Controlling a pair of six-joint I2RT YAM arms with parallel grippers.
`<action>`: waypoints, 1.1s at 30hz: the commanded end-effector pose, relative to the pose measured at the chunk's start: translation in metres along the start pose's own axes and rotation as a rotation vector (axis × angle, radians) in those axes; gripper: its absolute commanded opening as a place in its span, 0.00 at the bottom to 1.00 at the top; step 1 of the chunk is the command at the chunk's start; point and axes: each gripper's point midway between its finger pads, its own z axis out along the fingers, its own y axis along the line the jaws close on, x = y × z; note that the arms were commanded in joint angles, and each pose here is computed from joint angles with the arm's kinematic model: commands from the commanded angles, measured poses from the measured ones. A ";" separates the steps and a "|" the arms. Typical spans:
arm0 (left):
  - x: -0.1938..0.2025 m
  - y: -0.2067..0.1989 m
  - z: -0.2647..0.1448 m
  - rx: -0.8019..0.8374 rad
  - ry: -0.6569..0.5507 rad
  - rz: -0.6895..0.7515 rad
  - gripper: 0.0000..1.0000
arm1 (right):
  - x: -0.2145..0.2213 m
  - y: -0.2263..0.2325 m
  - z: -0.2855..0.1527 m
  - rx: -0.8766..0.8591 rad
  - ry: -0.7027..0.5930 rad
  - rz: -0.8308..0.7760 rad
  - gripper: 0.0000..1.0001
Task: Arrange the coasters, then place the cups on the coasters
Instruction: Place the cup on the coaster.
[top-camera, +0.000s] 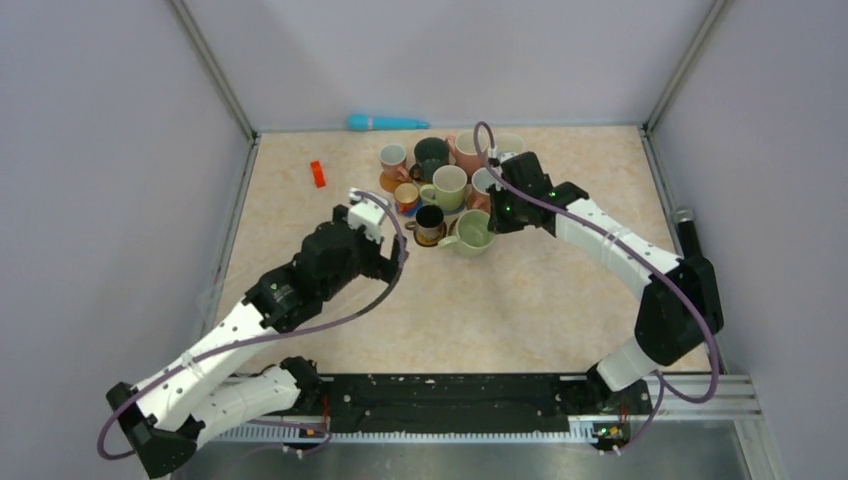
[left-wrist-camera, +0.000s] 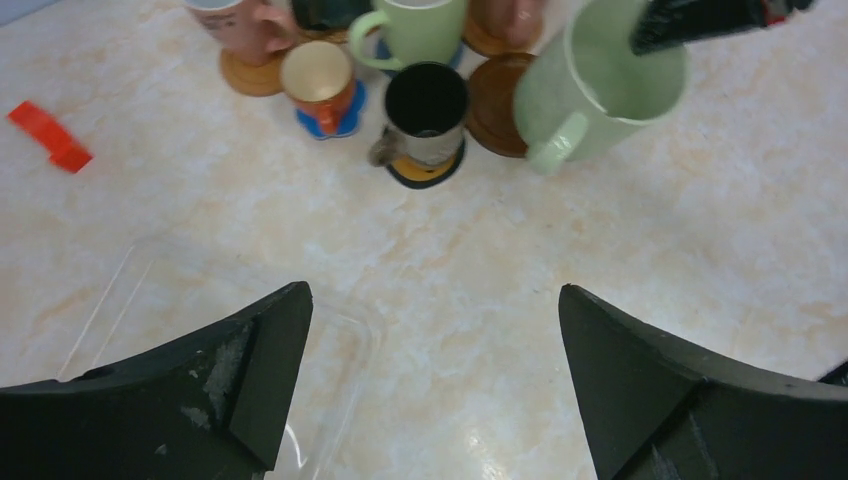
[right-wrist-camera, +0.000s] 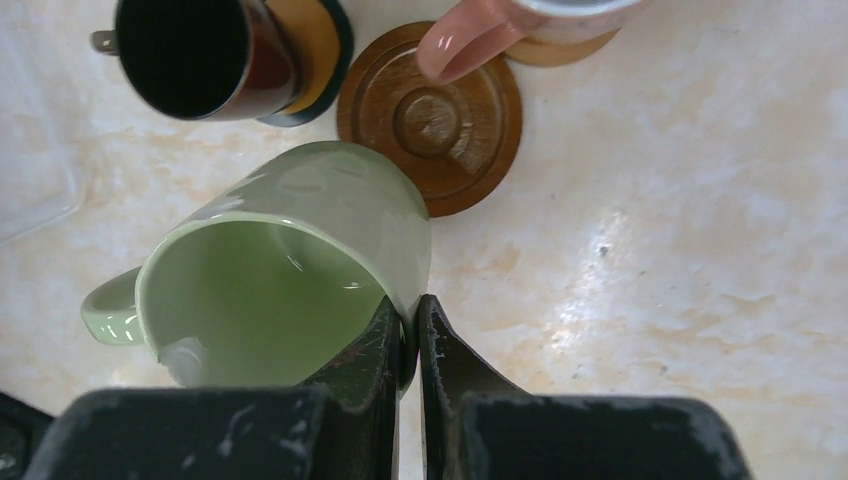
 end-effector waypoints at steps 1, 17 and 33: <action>-0.013 0.037 -0.021 -0.090 -0.004 -0.147 0.99 | -0.049 -0.009 -0.008 0.080 -0.095 -0.115 0.00; 0.019 0.090 -0.058 -0.338 -0.066 -0.135 0.99 | -0.056 -0.013 0.027 0.124 0.002 -0.136 0.00; 0.018 0.094 -0.064 -0.356 -0.085 -0.125 0.99 | -0.055 -0.023 0.053 0.188 0.051 -0.124 0.00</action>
